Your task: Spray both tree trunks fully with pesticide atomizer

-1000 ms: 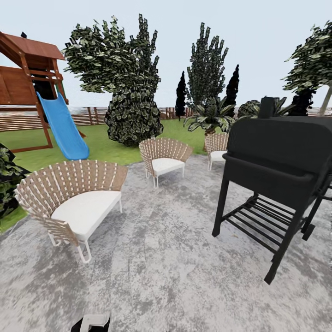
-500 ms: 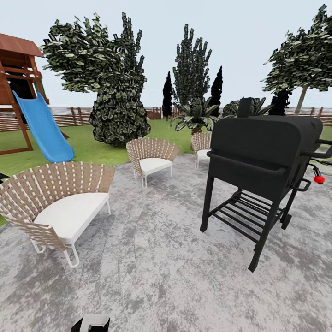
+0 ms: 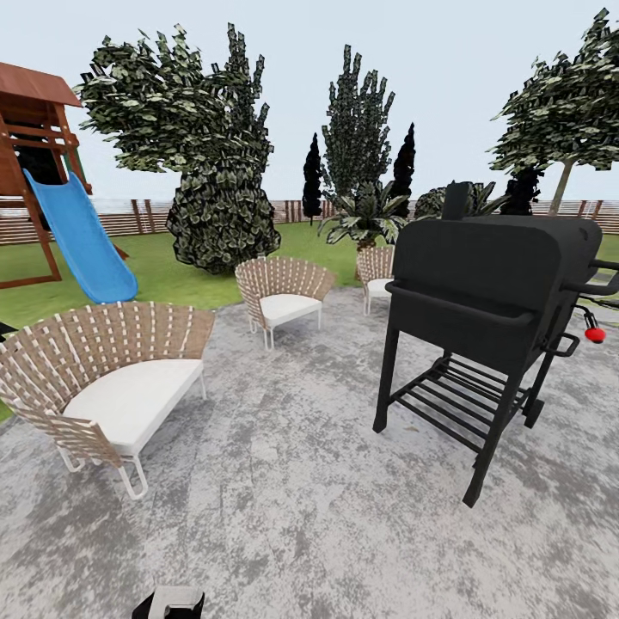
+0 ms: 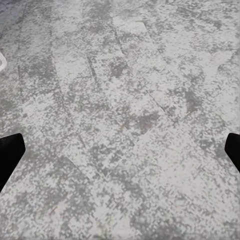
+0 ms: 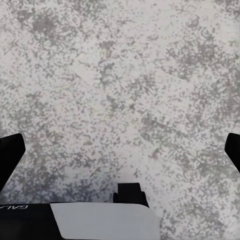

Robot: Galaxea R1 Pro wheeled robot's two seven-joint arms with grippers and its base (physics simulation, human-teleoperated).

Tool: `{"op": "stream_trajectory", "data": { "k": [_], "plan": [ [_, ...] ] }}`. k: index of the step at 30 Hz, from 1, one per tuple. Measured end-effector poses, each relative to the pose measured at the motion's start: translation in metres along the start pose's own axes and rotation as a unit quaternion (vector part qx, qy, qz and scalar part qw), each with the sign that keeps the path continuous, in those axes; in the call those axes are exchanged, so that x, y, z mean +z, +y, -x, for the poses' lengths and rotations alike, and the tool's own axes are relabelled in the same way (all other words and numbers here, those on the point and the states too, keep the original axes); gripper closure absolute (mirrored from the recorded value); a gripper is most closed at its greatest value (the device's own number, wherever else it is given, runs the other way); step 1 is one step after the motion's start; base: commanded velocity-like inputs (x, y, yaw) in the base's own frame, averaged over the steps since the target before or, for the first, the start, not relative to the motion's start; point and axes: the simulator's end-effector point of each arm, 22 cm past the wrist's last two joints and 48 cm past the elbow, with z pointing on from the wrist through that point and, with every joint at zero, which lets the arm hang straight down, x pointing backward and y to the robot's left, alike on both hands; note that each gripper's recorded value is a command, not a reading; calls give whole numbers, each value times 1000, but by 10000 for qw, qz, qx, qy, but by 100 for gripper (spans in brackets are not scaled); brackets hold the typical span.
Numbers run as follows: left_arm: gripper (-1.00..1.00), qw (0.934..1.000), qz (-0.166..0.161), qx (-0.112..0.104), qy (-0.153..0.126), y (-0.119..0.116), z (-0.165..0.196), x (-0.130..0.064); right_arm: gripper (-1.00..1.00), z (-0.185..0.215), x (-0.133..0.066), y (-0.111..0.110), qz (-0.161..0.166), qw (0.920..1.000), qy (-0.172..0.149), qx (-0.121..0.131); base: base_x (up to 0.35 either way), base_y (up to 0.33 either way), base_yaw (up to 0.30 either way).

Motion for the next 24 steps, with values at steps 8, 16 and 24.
{"op": "stream_trajectory", "data": {
  "k": [8, 16, 24],
  "plan": [
    [-100, 10000, 0, 3, 0, 0, 0, 0, -100, 0, 0, -1, -12, 10000, -1, 17, 0, 0, -205],
    [-100, 10000, -1, 7, 0, 0, 0, 0, -100, 0, 0, -1, -11, 10000, -1, 19, 0, 0, -266],
    [-100, 10000, -1, 7, 0, 0, 0, 0, -100, 0, 0, -1, -12, 10000, -1, 19, 0, 0, -267]
  ]
}}
